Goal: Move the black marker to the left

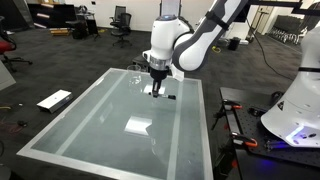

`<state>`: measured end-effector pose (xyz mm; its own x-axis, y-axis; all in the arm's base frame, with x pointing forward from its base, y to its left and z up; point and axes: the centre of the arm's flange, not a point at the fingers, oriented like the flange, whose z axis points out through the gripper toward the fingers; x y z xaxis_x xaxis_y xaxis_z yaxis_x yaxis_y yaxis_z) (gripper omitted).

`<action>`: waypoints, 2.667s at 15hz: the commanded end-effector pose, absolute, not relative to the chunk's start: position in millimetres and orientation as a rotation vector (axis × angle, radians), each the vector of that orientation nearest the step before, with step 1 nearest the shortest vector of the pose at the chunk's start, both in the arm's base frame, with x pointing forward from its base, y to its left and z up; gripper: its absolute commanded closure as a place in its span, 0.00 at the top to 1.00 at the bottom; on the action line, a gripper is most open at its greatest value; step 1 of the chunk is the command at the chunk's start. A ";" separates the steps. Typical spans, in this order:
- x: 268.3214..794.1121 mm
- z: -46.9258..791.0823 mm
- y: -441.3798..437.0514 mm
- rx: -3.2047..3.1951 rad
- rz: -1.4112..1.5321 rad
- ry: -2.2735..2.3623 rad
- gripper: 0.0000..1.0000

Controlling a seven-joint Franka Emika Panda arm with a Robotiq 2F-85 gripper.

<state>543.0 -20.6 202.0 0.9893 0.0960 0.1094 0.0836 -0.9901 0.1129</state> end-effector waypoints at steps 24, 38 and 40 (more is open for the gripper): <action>645.8 314.4 46.6 3.084 0.571 0.046 0.05; 717.3 267.0 128.2 3.249 0.330 -0.416 0.05; 726.1 255.7 134.3 3.250 0.261 -0.427 0.05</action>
